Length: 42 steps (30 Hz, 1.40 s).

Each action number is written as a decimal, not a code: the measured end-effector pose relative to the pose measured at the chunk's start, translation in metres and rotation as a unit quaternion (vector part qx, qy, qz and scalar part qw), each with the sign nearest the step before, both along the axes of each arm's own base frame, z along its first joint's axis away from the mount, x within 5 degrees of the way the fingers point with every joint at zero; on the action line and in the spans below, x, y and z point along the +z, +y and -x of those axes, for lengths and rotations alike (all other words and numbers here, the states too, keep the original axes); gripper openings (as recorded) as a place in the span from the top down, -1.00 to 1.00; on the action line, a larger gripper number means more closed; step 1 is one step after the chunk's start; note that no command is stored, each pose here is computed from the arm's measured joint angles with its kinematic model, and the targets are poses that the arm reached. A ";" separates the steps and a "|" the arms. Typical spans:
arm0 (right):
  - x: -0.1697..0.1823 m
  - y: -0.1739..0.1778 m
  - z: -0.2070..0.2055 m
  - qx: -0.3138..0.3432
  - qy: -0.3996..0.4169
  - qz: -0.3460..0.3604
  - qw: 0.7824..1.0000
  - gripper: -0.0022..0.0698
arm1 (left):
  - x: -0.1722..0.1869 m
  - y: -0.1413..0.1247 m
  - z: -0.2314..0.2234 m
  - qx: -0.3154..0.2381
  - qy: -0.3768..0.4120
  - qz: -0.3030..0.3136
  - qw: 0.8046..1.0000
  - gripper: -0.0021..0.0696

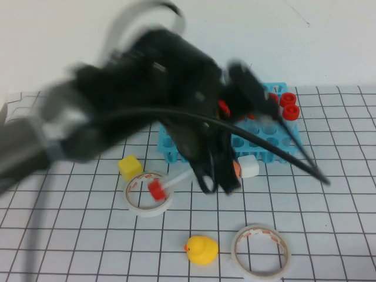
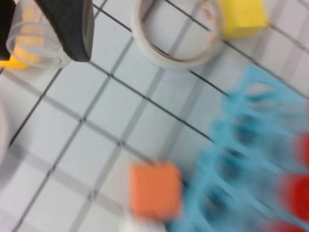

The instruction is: Place the test tubes

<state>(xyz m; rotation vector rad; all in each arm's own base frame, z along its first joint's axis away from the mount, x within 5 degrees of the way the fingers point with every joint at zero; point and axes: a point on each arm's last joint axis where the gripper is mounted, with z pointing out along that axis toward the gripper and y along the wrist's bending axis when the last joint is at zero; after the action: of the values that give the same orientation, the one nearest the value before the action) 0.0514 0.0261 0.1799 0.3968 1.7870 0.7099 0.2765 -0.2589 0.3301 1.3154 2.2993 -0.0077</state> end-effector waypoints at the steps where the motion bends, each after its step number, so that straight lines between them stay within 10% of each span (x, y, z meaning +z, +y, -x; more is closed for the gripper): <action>1: 0.000 0.000 0.000 0.000 0.000 0.000 1.000 0.94 | 0.016 0.006 0.006 0.001 -0.016 0.018 1.000 0.37; 14: 0.002 0.002 0.000 0.011 -0.007 -0.011 1.000 0.94 | 0.051 0.072 0.090 -0.003 -0.109 0.229 0.967 0.37; 26: 0.040 0.023 0.006 0.147 -0.164 0.110 0.969 0.94 | -0.013 0.120 0.132 0.084 -0.193 0.459 0.863 0.37; 35: 0.069 0.033 -0.021 0.241 -0.166 0.173 0.940 0.94 | 0.002 0.133 0.127 0.175 -0.217 0.635 0.720 0.37; 42: 0.092 0.043 -0.041 0.326 -0.258 0.270 0.868 0.94 | -0.003 0.144 0.118 0.359 -0.031 0.766 0.533 0.37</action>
<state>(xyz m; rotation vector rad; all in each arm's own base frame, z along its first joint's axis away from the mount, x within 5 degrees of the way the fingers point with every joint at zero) 0.0925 0.0691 0.2717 -0.7540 1.4919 0.6445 0.1584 -0.1146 0.3273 -0.5546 1.4630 -1.3009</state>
